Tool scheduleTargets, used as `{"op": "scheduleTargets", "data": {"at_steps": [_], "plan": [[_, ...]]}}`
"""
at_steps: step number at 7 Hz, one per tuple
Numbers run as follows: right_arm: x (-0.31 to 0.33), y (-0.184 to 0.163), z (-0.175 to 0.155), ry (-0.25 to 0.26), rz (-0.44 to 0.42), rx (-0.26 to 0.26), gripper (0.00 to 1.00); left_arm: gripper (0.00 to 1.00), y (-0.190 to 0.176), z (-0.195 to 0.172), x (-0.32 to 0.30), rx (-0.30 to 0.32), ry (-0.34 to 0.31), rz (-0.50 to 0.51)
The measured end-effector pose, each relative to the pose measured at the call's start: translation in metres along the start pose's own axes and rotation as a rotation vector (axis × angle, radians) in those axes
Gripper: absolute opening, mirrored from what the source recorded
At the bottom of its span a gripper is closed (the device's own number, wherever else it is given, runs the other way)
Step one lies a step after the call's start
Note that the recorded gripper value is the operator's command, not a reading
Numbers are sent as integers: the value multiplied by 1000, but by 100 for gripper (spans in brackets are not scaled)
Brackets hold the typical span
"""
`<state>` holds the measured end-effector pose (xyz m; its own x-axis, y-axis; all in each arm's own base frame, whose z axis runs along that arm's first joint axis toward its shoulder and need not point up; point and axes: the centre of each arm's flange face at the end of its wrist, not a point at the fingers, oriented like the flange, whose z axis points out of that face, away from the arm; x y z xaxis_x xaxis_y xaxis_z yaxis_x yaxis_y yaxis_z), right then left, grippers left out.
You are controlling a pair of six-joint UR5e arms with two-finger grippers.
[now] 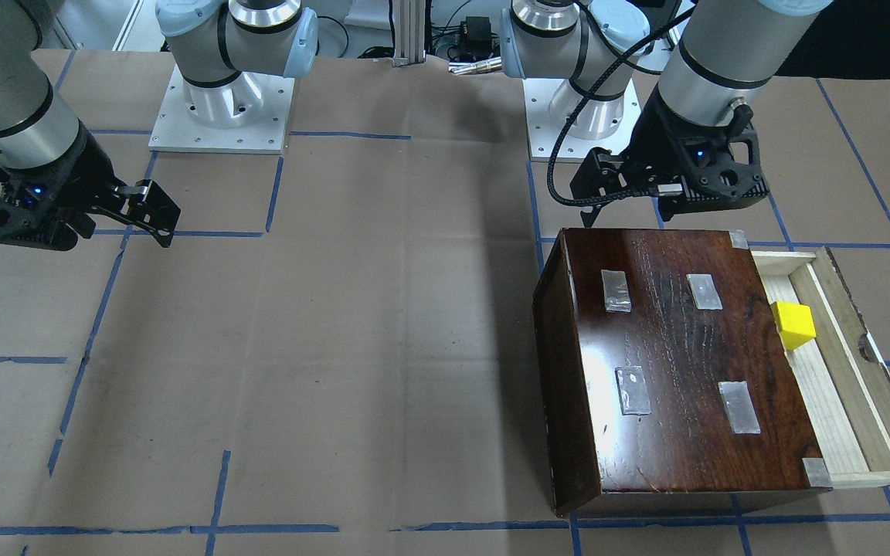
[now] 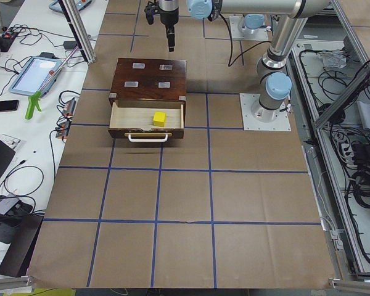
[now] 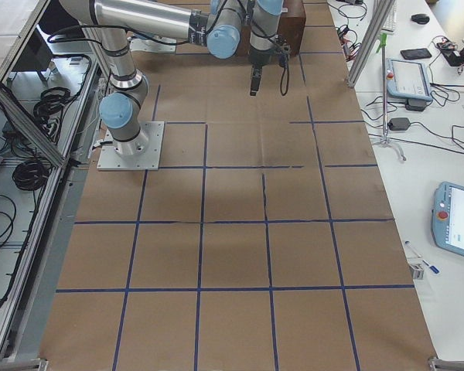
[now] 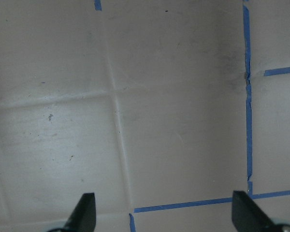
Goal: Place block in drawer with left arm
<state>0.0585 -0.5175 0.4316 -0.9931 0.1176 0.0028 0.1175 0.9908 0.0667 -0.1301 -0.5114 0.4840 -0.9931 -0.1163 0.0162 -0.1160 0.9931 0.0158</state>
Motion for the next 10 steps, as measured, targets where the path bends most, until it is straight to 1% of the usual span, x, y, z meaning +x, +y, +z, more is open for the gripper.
{"op": "scheduleTargets", "data": {"at_steps": [4, 8, 10], "plan": [[0, 0, 0, 0, 0, 0, 100, 98, 1, 7, 9, -13, -4, 15], [0, 0, 0, 0, 0, 0, 100, 98, 1, 8, 9, -12, -11, 17], [0, 0, 0, 0, 0, 0, 100, 98, 1, 8, 10, -9, -8, 41]]}}
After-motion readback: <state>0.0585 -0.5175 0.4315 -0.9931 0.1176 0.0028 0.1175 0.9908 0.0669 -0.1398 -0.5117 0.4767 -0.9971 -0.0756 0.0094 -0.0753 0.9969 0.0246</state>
